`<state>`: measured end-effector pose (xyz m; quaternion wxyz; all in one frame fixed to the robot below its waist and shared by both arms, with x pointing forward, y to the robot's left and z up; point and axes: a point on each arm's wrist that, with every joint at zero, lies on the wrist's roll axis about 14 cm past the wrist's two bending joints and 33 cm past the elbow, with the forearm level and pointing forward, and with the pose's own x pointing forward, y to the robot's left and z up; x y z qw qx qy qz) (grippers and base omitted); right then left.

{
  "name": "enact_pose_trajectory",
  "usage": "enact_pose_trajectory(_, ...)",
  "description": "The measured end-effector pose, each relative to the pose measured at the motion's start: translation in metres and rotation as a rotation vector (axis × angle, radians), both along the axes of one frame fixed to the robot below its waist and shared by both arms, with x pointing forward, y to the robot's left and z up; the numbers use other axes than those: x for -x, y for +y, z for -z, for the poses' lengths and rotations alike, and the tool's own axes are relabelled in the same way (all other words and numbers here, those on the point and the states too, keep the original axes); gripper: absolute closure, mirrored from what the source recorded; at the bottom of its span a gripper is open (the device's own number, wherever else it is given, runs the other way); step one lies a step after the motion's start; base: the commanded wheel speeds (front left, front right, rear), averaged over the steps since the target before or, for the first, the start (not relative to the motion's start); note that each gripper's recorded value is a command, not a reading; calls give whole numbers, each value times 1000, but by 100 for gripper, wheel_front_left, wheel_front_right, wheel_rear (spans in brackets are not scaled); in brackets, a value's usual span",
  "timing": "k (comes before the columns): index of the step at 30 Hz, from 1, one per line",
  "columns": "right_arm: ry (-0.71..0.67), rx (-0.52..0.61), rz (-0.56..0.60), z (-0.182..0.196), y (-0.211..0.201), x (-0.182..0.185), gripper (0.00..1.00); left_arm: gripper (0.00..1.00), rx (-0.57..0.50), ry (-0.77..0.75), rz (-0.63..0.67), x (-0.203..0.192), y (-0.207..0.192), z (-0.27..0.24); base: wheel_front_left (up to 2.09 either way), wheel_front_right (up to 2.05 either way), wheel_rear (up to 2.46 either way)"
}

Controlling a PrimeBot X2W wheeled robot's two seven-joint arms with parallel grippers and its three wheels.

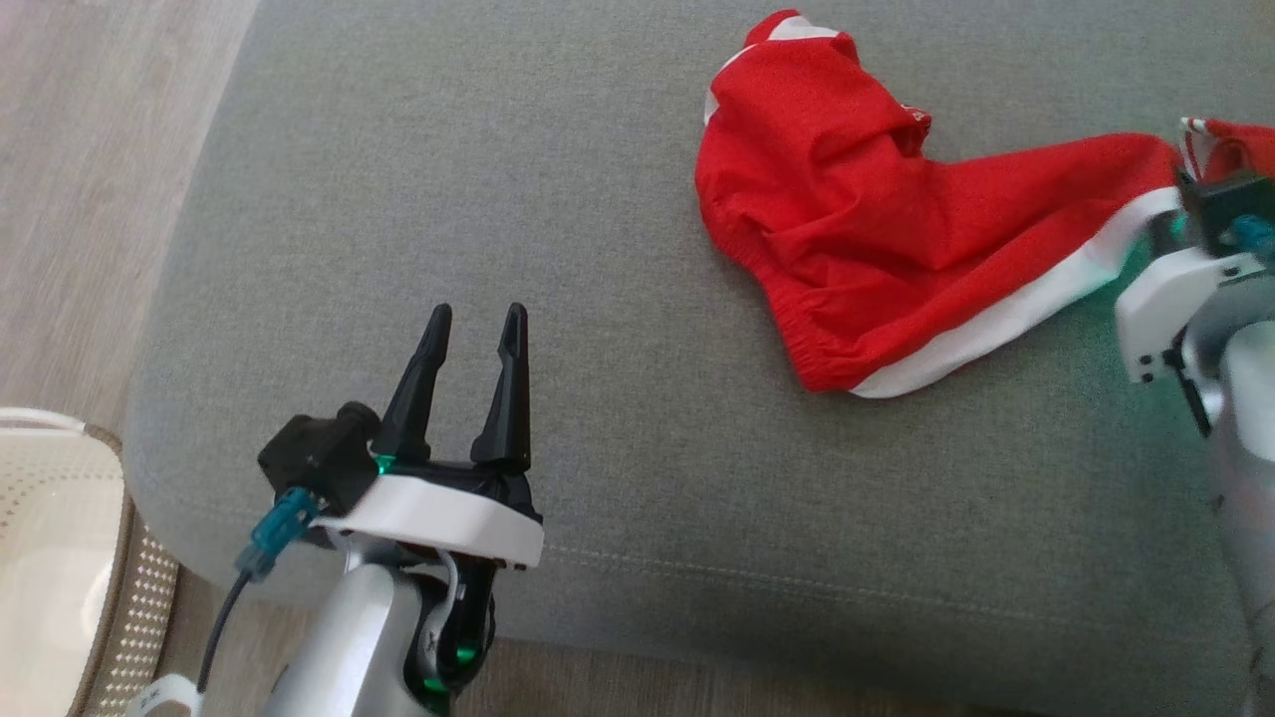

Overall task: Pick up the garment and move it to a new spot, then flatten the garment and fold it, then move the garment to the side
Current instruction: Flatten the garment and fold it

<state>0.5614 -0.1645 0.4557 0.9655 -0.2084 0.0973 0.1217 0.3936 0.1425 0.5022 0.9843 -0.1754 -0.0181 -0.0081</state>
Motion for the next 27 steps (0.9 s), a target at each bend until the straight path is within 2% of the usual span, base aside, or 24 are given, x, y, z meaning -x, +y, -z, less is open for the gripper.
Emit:
enact_pose_trajectory(6, 4, -20, -2, -1, 4, 6, 0, 0, 3, -8, 15, -1, -5, -2, 0, 0, 0)
enact_pose_trajectory(12, -115, -138, 24, -41, 9, 8, 0, 0, -1, -37, 38, -2, -12, -12, 0, 0, 0)
enact_pose_trajectory(18, -157, -234, 67, -48, 0, 37, 0, 0, -8, -70, 68, -1, -21, -22, 0, 0, 0)
enact_pose_trajectory(24, -221, -466, 109, -63, 7, 73, 0, 0, 0, -96, 104, -2, -33, -30, 0, 0, 0)
enact_pose_trajectory(27, -218, -522, 133, -56, 1, 92, 0, 0, 26, -88, 126, -4, -41, -28, 0, 0, 0)
